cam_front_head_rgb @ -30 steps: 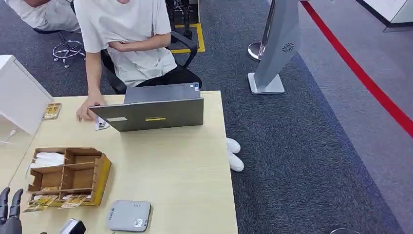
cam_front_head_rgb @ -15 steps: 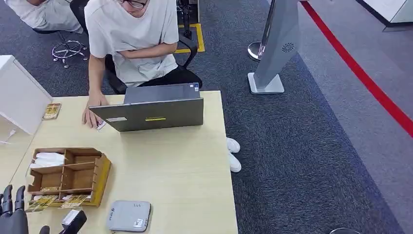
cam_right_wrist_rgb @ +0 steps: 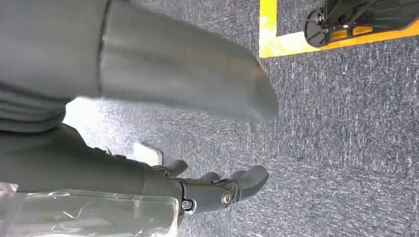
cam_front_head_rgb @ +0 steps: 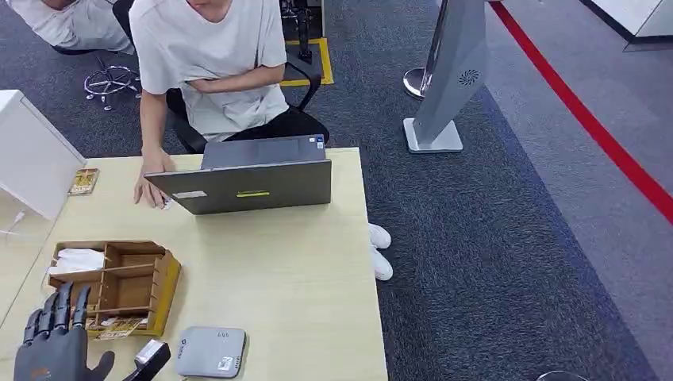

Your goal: Pass the card to the sensor for recognition and then transmit it.

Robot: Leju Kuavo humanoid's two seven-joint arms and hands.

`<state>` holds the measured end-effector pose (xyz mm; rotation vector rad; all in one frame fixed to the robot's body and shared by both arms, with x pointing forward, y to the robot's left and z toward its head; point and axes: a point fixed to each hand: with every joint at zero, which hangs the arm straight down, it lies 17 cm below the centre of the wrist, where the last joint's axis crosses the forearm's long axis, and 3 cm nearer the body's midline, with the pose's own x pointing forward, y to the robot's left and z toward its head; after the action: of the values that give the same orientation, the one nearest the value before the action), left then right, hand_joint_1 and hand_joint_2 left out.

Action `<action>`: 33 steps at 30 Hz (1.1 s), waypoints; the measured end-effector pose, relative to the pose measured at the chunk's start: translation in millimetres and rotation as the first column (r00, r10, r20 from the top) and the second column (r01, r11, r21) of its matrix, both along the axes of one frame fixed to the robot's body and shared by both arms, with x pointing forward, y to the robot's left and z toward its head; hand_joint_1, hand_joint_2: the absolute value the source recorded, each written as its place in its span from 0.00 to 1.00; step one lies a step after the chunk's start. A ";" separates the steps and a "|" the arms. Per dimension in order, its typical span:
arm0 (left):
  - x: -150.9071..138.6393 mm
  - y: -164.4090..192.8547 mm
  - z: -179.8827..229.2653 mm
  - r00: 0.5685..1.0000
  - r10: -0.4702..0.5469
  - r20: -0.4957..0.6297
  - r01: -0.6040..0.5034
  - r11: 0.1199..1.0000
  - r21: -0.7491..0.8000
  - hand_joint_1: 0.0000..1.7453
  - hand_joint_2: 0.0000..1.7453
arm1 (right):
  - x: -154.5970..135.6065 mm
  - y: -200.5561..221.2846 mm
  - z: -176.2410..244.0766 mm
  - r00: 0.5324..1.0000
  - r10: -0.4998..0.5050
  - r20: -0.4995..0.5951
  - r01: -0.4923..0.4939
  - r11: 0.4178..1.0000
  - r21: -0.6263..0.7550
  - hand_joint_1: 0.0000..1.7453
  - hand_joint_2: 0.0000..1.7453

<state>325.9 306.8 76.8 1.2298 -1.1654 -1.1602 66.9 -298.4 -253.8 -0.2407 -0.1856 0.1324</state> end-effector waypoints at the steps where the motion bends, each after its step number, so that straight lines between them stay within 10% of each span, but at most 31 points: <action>1: 0.3 -3.3 -0.1 1.000 -0.017 0.008 0.017 1.000 0.003 0.00 1.00 | 0.2 0.0 0.0 1.000 0.001 0.001 -0.001 1.000 0.000 0.00 1.00; 33: -9.9 -17.7 -31.2 0.993 -0.072 -0.091 0.075 0.997 0.022 0.00 1.00 | -0.6 0.9 -0.2 1.000 0.018 0.003 -0.018 1.000 0.005 0.00 1.00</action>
<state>315.9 289.1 45.6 1.1496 -1.1392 -1.2760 66.2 -297.5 -253.9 -0.2343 -0.1907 0.1499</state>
